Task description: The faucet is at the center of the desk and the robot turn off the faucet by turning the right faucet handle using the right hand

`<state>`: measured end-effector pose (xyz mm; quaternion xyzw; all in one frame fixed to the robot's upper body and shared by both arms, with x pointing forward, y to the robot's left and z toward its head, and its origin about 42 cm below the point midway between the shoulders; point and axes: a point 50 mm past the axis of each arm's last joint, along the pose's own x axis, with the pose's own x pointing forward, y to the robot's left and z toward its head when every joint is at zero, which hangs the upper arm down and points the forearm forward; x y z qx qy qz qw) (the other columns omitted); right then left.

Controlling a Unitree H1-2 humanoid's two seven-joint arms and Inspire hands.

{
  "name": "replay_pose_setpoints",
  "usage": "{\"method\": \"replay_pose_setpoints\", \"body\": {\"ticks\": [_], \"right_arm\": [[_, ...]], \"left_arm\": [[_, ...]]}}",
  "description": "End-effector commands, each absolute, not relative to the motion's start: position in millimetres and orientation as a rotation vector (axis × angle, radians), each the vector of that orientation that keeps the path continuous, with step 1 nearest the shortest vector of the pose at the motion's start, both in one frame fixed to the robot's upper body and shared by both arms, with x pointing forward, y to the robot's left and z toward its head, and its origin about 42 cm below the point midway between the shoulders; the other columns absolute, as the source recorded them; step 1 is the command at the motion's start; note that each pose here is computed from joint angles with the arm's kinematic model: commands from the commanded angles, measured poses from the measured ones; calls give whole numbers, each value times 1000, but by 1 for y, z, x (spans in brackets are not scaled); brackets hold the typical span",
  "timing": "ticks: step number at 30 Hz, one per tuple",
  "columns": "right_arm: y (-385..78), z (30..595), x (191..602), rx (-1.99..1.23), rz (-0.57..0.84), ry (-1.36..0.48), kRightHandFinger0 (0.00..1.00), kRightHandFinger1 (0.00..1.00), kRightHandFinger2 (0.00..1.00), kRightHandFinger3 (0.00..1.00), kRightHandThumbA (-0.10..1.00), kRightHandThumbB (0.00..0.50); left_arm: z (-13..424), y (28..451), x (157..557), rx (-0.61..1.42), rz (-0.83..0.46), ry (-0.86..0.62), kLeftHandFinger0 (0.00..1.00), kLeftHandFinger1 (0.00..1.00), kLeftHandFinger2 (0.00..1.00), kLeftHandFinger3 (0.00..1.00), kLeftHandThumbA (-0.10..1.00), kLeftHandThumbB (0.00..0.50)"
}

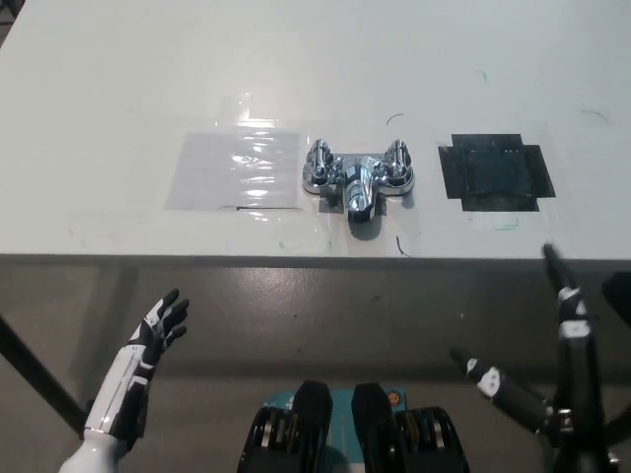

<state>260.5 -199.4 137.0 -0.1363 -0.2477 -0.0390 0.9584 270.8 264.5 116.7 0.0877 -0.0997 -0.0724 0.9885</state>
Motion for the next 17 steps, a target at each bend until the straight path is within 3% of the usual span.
{"method": "replay_pose_setpoints", "body": {"ticks": [1,3,6,17], "right_arm": [[-203,118,260,-293,-42,-472,1000,1000,1000,1000,1000,166],[-206,111,264,-292,-42,-441,1000,1000,1000,1000,1000,159],[-206,102,268,-292,-38,-395,1000,1000,1000,1000,1000,192],[-207,91,283,-249,-7,-333,1000,1000,1000,1000,1000,164]], "left_arm": [[129,266,267,188,-136,-259,1000,1000,1000,1000,1000,320],[129,266,270,184,-134,-262,1000,1000,1000,1000,1000,326],[129,268,271,178,-124,-263,1000,1000,1000,1000,1000,335],[132,269,280,185,-110,-270,1000,1000,1000,1000,1000,321]]}}
